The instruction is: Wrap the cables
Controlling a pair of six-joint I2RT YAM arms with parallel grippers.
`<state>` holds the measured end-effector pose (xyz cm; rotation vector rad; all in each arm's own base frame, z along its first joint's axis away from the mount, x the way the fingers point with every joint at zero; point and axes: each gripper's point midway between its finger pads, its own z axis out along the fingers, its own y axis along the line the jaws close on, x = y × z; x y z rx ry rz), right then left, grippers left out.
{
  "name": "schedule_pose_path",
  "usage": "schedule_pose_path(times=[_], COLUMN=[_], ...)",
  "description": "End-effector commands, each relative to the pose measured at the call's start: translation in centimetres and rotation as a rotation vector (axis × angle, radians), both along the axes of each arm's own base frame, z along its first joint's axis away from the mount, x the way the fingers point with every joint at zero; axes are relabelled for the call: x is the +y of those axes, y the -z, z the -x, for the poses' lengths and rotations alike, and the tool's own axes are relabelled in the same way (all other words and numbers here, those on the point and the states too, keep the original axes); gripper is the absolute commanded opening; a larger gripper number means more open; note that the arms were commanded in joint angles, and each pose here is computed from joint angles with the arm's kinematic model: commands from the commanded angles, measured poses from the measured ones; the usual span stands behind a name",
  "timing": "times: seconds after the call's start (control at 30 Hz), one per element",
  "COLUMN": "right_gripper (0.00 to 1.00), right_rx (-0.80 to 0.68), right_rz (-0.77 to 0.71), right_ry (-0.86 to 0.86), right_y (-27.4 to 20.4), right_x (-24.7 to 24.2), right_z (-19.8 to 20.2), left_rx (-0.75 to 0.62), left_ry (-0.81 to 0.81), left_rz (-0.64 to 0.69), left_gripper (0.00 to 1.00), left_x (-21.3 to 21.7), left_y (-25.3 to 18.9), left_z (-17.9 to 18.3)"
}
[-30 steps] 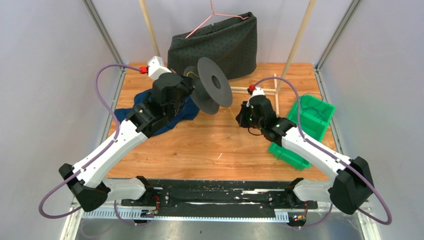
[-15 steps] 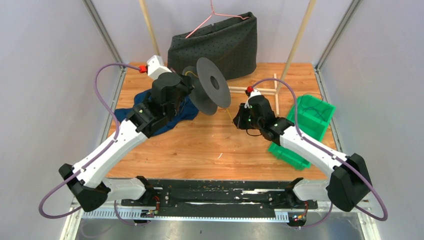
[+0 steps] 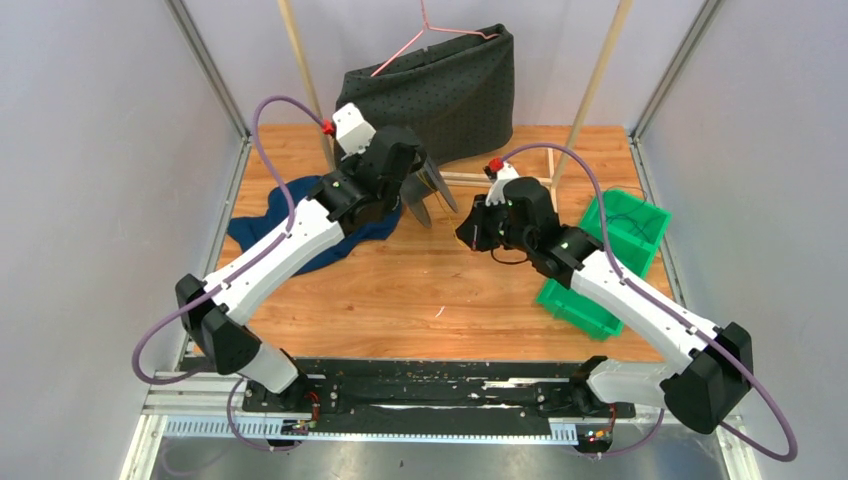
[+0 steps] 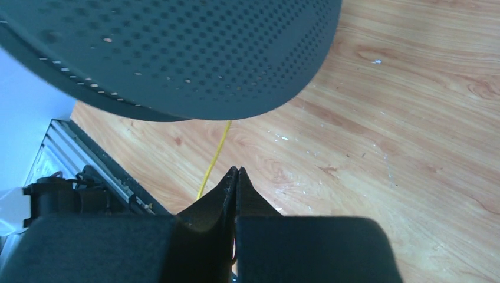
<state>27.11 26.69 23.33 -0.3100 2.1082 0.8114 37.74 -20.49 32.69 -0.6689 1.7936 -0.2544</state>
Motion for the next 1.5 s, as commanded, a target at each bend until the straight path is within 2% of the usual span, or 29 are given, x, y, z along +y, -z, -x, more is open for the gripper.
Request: schedule_pose_path(times=[0.0, 0.33, 0.5, 0.83, 1.13, 1.37, 1.47], right_gripper=[0.01, 0.01, 0.01, 0.01, 0.01, 0.01, 0.01], right_rx=[-0.024, -0.112, -0.145, -0.193, -0.187, -0.144, -0.1], right_rz=[-0.02, -0.036, -0.029, -0.054, -0.054, -0.027, -0.008], right_ry=[-0.084, -0.091, -0.083, -0.028, 0.016, 0.048, 0.073], right_y=[-2.8, -7.4, -8.4, -10.6, -10.4, -8.3, -6.2], right_x=[0.8, 2.0, 2.2, 1.6, 0.7, -0.5, -1.5], right_z=[1.5, -0.6, -1.8, -4.0, -5.3, -5.8, -6.0], left_rx=[-0.035, 0.032, 0.007, 0.045, 0.057, -0.025, -0.031], left_ry=[-0.072, 0.114, 0.314, 0.633, 0.976, 1.121, 1.121], left_rz=[-0.002, -0.206, -0.287, -0.486, -0.545, -0.584, -0.586], left_gripper=[0.0, 0.0, 0.0, 0.0, 0.0, 0.0, 0.0], left_x=[0.2, -2.3, -4.6, -7.6, -10.7, -10.6, -10.3], left_y=[-2.0, -0.3, 0.2, 2.7, 6.0, 5.6, 5.3], left_z=[-0.2, 0.5, 0.6, 1.6, 4.6, 7.0, 7.3])
